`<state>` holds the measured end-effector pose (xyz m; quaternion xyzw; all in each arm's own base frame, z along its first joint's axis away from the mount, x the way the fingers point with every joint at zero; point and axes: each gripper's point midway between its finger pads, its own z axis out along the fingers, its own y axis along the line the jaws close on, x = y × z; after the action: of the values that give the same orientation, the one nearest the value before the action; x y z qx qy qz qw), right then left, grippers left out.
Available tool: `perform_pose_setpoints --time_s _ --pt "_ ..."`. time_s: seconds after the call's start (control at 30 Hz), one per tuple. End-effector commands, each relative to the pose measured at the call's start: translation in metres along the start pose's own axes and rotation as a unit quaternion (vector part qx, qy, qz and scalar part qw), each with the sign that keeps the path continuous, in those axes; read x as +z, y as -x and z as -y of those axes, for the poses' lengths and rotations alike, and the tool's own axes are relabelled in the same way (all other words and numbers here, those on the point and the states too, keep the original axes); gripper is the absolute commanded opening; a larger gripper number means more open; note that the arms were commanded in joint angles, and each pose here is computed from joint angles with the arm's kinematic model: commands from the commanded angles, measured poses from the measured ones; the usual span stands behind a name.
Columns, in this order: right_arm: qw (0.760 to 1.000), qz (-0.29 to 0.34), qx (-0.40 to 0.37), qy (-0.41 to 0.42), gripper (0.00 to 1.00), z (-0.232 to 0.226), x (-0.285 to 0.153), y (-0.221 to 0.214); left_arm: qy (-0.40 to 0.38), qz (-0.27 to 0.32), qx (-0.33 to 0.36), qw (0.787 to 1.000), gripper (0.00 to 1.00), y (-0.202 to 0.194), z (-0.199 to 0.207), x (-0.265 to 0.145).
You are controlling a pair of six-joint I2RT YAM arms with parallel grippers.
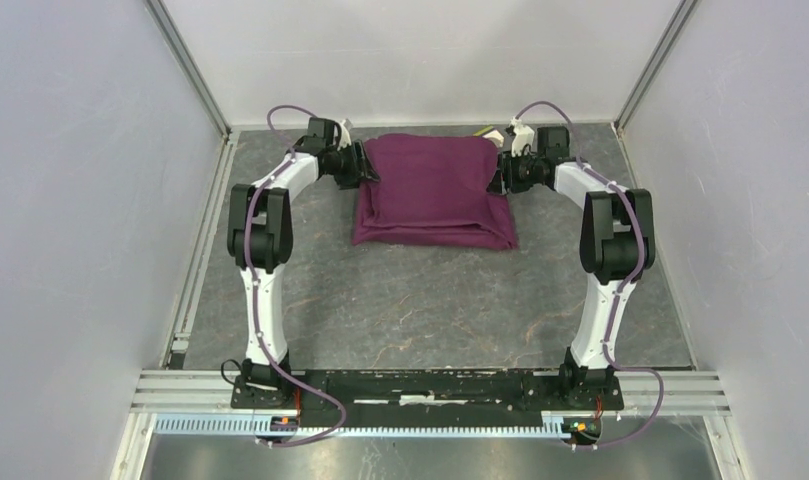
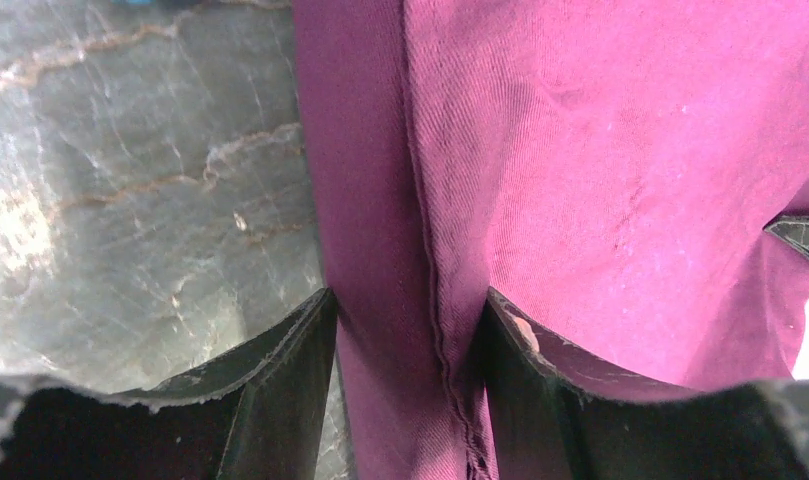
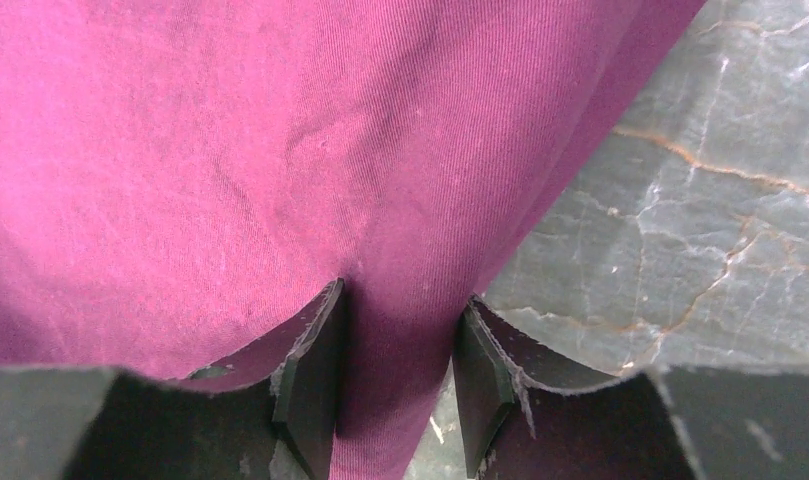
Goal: Open and lay out the surgical kit
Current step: Move the surgical kit at the center of the board, then open the surgical kit at the center of the board.
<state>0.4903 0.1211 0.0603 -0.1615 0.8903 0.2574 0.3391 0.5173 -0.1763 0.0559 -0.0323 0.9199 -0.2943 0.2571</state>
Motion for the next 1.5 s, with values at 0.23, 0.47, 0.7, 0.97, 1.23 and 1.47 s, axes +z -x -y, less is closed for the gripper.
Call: perform_pose_setpoints --time_s 0.23,0.47,0.7,0.97,1.23,1.47 --pt "0.997 0.044 -0.03 0.05 0.47 -0.021 0.011 0.044 -0.001 0.017 0.024 1.0 0.6 0.02 0.005 0.014" --pt "0.997 0.046 -0.044 0.048 0.47 -0.021 0.009 0.054 -0.011 0.009 0.017 1.0 0.6 0.005 0.008 0.007" --pt "0.996 0.048 -0.065 0.034 0.62 -0.021 -0.002 0.055 0.0 0.027 0.035 0.999 0.68 0.018 0.009 -0.004" --pt "0.979 0.101 -0.171 -0.043 0.81 -0.028 -0.065 0.098 0.011 0.09 0.063 0.994 0.88 0.062 0.012 -0.057" --pt "0.958 0.126 -0.256 -0.034 0.86 -0.09 -0.09 0.112 0.039 0.135 0.095 0.986 1.0 0.064 -0.003 -0.132" --pt "0.935 0.108 -0.337 0.043 0.86 -0.206 -0.047 0.095 0.085 0.175 0.059 0.979 1.0 0.06 -0.061 -0.211"
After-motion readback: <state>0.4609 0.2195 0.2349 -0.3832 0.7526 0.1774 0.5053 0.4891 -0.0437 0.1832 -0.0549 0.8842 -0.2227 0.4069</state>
